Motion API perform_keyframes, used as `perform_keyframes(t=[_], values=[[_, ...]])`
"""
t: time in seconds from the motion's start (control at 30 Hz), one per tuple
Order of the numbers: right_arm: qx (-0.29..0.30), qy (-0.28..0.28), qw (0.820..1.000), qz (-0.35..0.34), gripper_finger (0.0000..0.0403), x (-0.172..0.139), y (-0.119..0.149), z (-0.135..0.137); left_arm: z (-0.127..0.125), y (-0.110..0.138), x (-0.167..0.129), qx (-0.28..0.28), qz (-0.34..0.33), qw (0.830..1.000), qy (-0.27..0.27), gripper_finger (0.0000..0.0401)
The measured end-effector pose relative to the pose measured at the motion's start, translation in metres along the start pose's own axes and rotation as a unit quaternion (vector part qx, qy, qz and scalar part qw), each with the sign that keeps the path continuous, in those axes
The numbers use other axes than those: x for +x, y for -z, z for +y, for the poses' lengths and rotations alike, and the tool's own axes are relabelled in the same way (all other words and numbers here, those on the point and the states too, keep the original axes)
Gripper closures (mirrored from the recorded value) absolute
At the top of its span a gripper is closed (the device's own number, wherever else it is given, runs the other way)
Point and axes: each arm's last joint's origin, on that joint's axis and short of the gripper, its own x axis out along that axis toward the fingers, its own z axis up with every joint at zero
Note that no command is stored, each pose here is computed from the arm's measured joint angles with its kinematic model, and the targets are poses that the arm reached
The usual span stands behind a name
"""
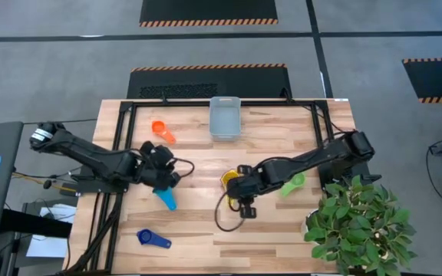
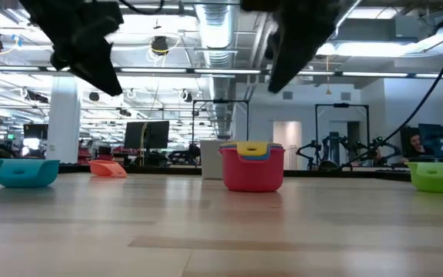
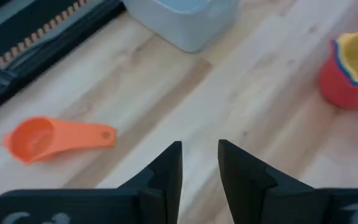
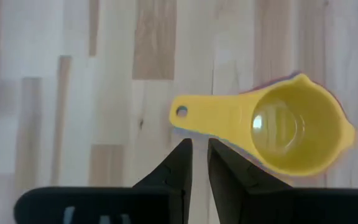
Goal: Nest measuring cups in basket
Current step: Stack the green measuring cup on top of the yellow measuring cup
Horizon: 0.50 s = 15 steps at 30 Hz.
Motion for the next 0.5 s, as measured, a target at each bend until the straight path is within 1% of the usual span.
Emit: perform_keyframes(t=[0.07, 0.13, 0.2, 0.27, 0.37, 0.5], values=[[0.018, 0.013, 1.0, -0.006, 0.0325, -0.011, 0.007, -0.002, 0.002, -0.002, 0.005, 0.01, 0.013, 1.0, -0.004, 0.0308], [0.049, 0.036, 0.998, 0.005, 0.0325, -0.019, 0.02, -0.009, 0.001, -0.005, 0.01, 0.017, 0.023, 1.0, 0.008, 0.0308], [0.086, 0.074, 0.993, 0.023, 0.0325, -0.026, 0.038, -0.018, -0.002, -0.007, 0.014, 0.022, 0.023, 0.999, 0.017, 0.0308], [0.131, 0.097, 0.986, 0.041, 0.0325, -0.031, 0.056, -0.028, -0.01, -0.01, 0.017, 0.024, 0.005, 0.999, 0.031, 0.0308], [0.205, 0.13, 0.967, 0.077, 0.0325, -0.036, 0.086, -0.043, -0.021, -0.014, 0.023, 0.046, -0.016, 0.998, 0.049, 0.0308], [0.31, 0.167, 0.928, 0.123, 0.0325, -0.039, 0.127, -0.06, -0.038, -0.019, 0.035, 0.091, -0.044, 0.991, 0.087, 0.0308]])
